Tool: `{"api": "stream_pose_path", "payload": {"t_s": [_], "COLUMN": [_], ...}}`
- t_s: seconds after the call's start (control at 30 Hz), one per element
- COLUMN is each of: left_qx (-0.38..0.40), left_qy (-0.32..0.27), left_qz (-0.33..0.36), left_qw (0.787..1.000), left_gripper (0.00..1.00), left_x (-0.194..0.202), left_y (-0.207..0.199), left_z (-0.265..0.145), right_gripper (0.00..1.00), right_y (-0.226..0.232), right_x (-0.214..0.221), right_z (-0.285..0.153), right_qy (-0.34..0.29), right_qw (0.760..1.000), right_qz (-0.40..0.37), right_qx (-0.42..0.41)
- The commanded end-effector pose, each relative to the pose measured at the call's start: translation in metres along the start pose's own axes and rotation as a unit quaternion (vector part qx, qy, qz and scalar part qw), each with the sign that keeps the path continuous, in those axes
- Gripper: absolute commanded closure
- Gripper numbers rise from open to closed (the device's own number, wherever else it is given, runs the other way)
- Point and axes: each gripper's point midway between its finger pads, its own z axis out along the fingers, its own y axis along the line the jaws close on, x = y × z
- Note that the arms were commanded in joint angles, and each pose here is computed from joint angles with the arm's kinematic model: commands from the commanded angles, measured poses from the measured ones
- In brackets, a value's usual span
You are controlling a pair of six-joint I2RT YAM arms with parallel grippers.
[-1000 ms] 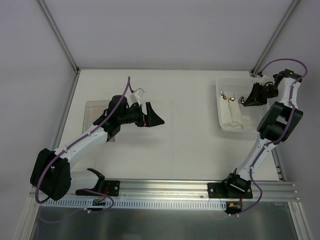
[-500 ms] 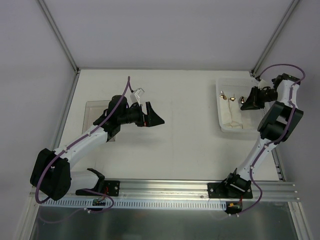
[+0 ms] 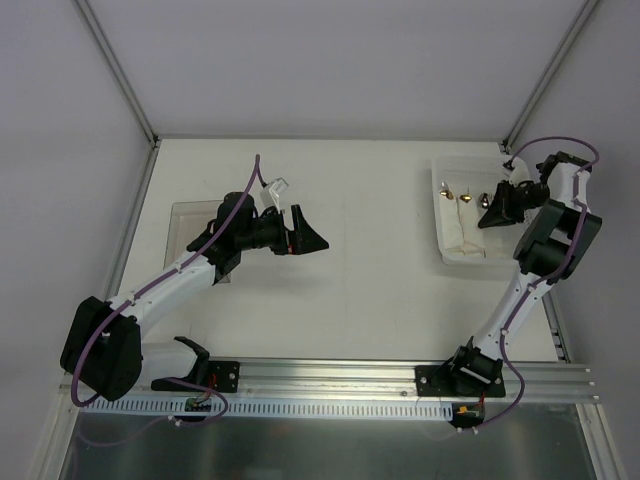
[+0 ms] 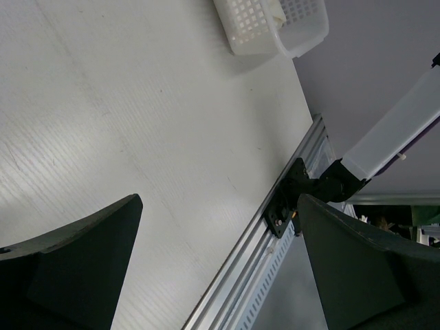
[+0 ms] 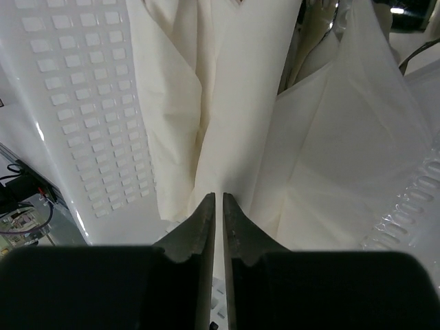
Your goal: Place the utensils on the paper napkin and roll it up
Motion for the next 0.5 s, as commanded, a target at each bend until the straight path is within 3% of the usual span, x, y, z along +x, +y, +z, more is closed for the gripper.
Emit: {"api": "stream_pose_path", "payload": {"t_s": [0.0, 0.33, 0.47], "left_qx": [0.019, 0.018, 0.019], "left_qy": [-0.007, -0.01, -0.01], "left_qz": [0.004, 0.004, 0.005], "left_qw": [1.0, 1.0, 1.0], "left_gripper": [0.01, 0.01, 0.01], "left_x": [-0.003, -0.006, -0.007], "left_y": [-0.005, -0.005, -0.006], "left_z": [-0.001, -0.001, -0.001], "right_gripper": [0.89, 0.94, 0.94], "right_y": [0.0, -0.025, -0.024], "right_x": [0.009, 0.013, 0.017], "right_z": [0.002, -0.004, 0.002], "right_qy": [0.025, 0.046, 0.055], "right_qw": [1.0, 0.995, 0.995], "right_qz": [-0.002, -0.003, -0.003], "right_qx": [0.008, 0.086, 0.081]}}
